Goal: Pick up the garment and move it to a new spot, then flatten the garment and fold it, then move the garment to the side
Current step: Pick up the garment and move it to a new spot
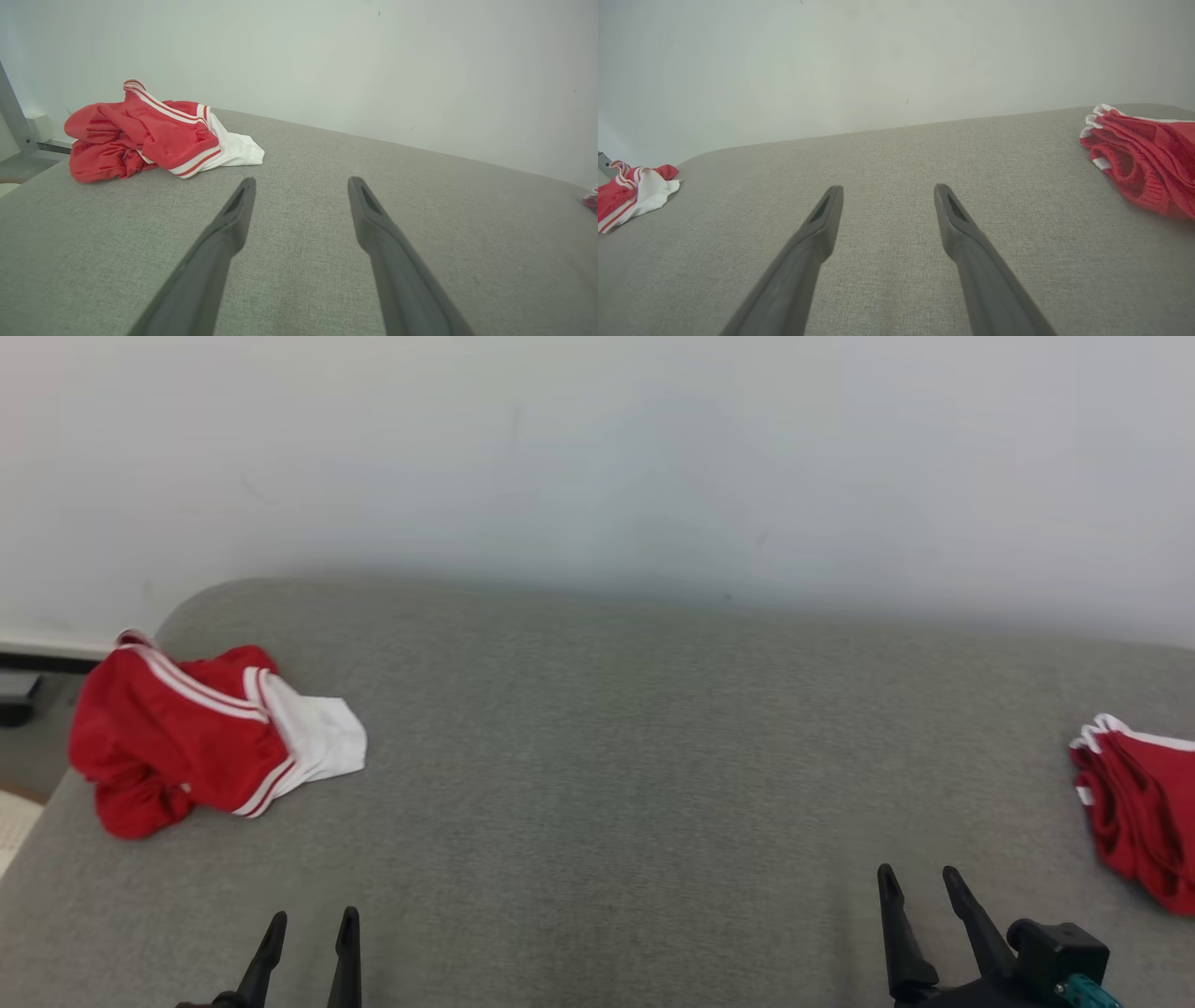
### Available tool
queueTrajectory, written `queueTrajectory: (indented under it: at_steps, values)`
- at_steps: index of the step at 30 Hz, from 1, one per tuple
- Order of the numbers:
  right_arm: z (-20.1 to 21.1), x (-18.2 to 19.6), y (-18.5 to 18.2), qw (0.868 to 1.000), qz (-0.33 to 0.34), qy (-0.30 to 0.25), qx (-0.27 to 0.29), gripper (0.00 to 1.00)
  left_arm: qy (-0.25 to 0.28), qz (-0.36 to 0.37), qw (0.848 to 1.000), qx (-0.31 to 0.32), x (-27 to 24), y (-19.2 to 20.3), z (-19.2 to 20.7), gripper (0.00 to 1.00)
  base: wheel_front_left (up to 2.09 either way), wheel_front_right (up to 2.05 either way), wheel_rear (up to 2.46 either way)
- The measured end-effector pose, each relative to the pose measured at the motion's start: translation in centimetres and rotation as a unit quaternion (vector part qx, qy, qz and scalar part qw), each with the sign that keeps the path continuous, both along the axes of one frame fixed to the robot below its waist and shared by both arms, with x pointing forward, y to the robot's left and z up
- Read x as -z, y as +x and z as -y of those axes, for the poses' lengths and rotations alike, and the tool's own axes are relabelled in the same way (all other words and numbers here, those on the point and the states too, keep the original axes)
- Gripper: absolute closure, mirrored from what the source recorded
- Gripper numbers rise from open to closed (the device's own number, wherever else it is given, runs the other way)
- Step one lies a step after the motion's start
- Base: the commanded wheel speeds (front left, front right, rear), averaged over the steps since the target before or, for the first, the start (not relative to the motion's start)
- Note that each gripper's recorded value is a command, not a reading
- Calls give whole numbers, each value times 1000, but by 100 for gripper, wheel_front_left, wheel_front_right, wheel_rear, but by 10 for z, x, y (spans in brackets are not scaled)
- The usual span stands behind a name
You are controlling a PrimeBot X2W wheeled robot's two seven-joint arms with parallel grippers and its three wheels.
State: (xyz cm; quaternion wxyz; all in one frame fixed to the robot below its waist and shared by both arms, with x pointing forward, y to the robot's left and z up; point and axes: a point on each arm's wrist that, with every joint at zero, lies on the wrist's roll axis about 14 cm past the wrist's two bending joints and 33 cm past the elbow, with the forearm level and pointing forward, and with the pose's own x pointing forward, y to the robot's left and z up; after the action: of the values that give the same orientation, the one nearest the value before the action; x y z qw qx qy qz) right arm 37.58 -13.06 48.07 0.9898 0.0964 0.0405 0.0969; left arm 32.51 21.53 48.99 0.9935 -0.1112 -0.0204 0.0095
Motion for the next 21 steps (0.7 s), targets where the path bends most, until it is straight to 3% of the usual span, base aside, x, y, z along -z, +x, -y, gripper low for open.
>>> queueTrajectory:
  at_steps: [12,21]
  values:
    - [-71,3,14,995,-2,5,-100,0,4,1,995,-99,0,-47,-59,0,0,0,0]
    - [-155,-7,18,977,9,3,-215,0,-2,-2,978,-210,4,-108,-107,0,0,0,0]
